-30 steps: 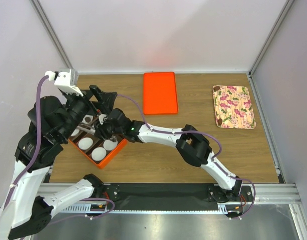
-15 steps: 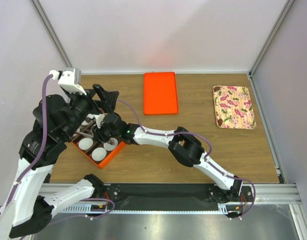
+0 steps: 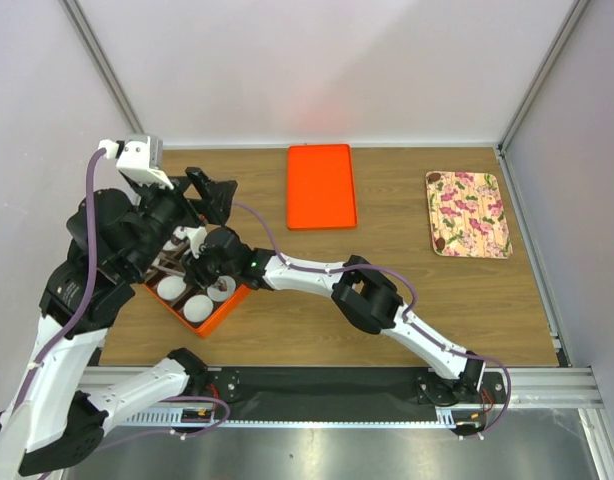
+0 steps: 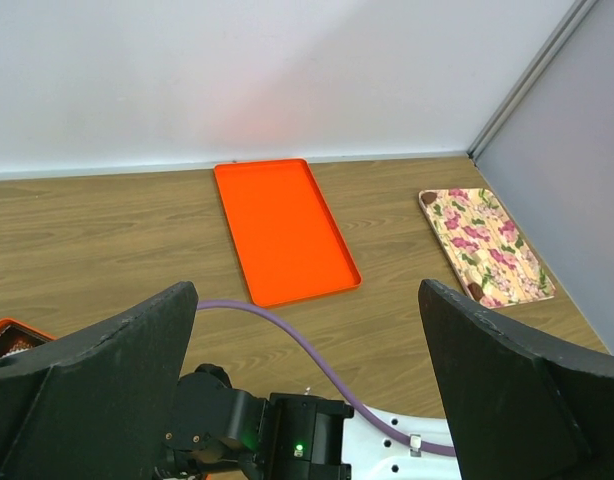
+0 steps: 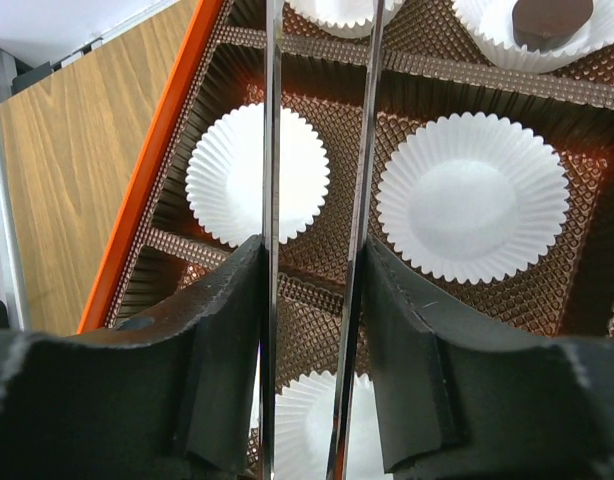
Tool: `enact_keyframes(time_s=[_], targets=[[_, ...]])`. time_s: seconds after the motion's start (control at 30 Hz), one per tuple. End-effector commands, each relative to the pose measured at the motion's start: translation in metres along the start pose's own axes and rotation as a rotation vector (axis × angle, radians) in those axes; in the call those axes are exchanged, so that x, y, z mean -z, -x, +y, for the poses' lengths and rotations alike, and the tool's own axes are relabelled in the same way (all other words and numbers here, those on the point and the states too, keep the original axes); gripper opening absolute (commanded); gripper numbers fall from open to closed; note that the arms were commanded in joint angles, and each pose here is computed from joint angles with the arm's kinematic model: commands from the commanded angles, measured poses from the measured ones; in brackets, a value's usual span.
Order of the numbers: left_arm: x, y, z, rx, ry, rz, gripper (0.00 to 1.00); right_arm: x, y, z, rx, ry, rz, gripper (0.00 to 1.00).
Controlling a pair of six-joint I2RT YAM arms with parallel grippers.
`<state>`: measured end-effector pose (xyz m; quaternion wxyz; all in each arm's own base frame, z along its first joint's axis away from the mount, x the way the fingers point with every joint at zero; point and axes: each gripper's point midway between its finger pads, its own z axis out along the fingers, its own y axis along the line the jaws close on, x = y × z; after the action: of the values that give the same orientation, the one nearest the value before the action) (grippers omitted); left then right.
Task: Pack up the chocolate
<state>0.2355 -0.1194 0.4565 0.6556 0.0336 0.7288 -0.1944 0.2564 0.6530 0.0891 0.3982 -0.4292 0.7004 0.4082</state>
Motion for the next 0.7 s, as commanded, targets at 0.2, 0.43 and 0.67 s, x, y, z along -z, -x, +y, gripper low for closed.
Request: enact_keyframes(time_s=[0.2, 0.43, 0.67], targets=[[-0.005, 0.005, 0.0, -0.01, 0.002, -0.023, 1.0, -0.005, 0.025, 0.008, 0.037, 0.023, -0.07, 0.49], [0.0, 0.011, -0.004, -0.001, -0.018, -0.03, 1.0, -0.001, 0.042, 0.011, 0.05, 0.025, -0.106, 0.49], [0.003, 0.019, -0.008, -0.004, -0.035, -0.026, 1.0, 0.028, 0.104, 0.01, 0.132, -0.031, -0.227, 0.48]])
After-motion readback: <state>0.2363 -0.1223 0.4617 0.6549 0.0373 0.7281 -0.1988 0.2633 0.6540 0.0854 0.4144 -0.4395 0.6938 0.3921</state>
